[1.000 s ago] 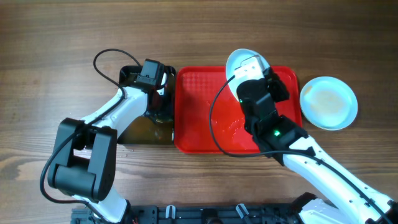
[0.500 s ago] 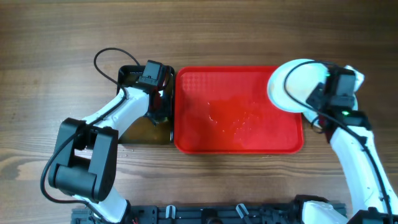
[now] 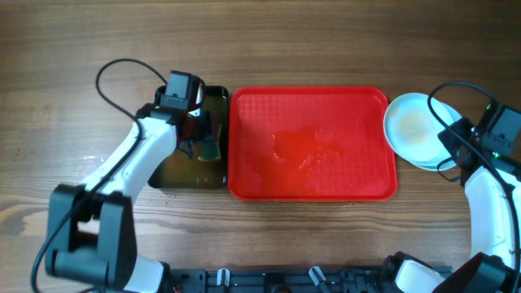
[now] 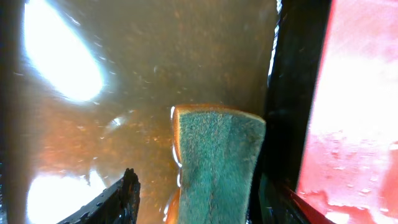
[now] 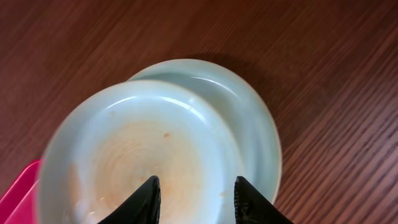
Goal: Clean dirty plates on tray and stack at the side
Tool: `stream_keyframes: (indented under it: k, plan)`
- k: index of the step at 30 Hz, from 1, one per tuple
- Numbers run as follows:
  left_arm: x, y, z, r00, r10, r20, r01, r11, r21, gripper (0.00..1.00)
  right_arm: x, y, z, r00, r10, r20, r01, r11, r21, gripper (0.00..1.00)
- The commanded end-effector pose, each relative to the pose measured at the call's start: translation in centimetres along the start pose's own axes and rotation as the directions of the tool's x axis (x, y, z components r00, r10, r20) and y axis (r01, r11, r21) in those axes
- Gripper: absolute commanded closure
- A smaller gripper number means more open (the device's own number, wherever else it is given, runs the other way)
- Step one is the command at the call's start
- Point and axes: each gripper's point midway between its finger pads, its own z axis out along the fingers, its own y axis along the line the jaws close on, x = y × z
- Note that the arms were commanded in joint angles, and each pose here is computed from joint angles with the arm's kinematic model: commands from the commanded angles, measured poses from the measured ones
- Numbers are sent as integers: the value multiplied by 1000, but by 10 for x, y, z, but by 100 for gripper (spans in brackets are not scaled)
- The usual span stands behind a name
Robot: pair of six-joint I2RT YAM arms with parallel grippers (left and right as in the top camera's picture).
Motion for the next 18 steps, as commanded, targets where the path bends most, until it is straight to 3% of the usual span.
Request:
stream_keyframes:
  k: [1, 4, 7, 8, 9, 10, 14, 18]
  plan:
    - [-9, 3, -26, 998, -35, 57, 33, 999, 28, 41, 10, 31, -1, 997, -9, -73, -4, 985, -172, 55]
    - [-14, 4, -38, 994, -71, 85, 68, 997, 44, 40, 25, 70, -12, 985, -138, -106, 89, 922, -376, 52]
    - [-14, 4, -40, 992, -89, 89, 85, 995, 47, 31, 52, 115, -29, 934, -350, -65, 263, 801, -539, 46]
    - [-13, 5, -40, 992, -90, 86, 86, 995, 46, 23, 62, 125, -32, 914, -404, -49, 309, 768, -561, 39]
    - [-13, 6, -41, 992, -94, 85, 91, 995, 45, 7, 70, 136, -37, 888, -459, -25, 361, 730, -580, 25]
    - [-14, 7, -44, 991, -107, 81, 103, 994, 46, 0, 78, 147, -42, 857, -515, 6, 420, 691, -588, 0]
    - [-16, 25, -64, 970, -237, 55, 236, 971, 31, 0, 96, 169, -67, 738, -673, 50, 573, 585, -574, 1]
    - [2, 40, -91, 957, -289, 11, 289, 957, 37, 0, 112, 164, -92, 695, -718, -37, 568, 579, -585, 1]
